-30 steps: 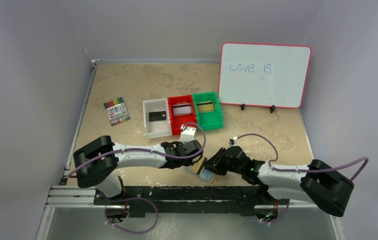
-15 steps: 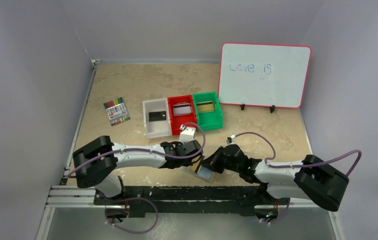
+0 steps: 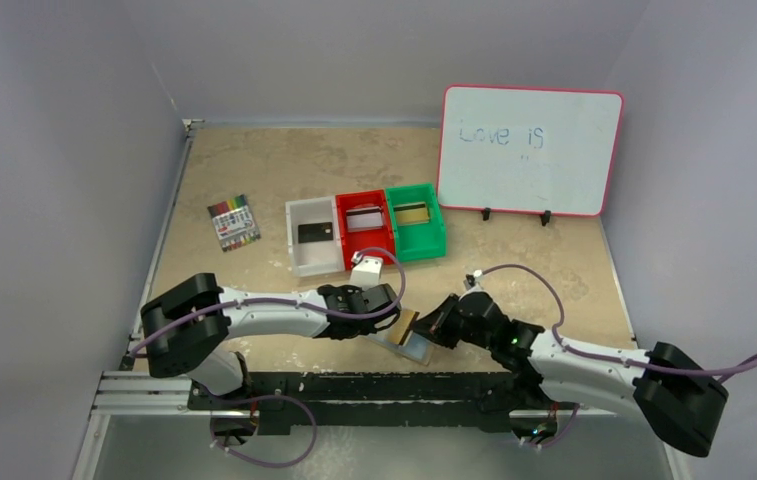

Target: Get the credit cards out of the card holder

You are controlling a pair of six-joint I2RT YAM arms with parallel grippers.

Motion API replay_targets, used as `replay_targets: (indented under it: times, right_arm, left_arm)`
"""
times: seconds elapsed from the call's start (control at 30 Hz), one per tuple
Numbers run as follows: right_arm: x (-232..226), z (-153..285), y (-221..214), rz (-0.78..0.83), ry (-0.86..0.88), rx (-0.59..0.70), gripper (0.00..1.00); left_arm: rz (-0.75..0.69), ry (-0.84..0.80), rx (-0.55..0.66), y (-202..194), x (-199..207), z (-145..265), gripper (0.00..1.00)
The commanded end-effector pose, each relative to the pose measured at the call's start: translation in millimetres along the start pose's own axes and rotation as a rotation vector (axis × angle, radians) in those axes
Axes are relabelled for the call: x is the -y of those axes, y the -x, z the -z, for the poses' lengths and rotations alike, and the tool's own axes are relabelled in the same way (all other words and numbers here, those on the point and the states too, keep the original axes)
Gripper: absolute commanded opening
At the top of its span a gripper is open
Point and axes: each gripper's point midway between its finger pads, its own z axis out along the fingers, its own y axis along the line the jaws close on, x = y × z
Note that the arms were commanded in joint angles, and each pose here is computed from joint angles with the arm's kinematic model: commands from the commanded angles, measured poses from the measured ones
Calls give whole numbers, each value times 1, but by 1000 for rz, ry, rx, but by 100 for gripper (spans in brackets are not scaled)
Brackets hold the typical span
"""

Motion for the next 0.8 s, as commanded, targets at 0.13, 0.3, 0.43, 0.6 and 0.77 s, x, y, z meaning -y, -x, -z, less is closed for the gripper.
replay_targets:
  times: [0.13,0.3,0.43,0.6,0.77]
  right_arm:
    - [12,5,9,22,-43,51,1]
    - [18,3,7,47,-96,39,0]
    - [5,0,3,85,-48,13,0]
    - [-20,-5,0,147,37,-9,1]
    - [-35,-21,1,271,25,-37,0]
  left_arm:
    - [66,-51,84,25,9,16,9]
    - [82,-68,115,33,8,23,13]
    - [91,-85,121,35,10,26,15]
    - [100,-111,132,38,14,30,18]
    - [116,-120,157,44,12,35,22]
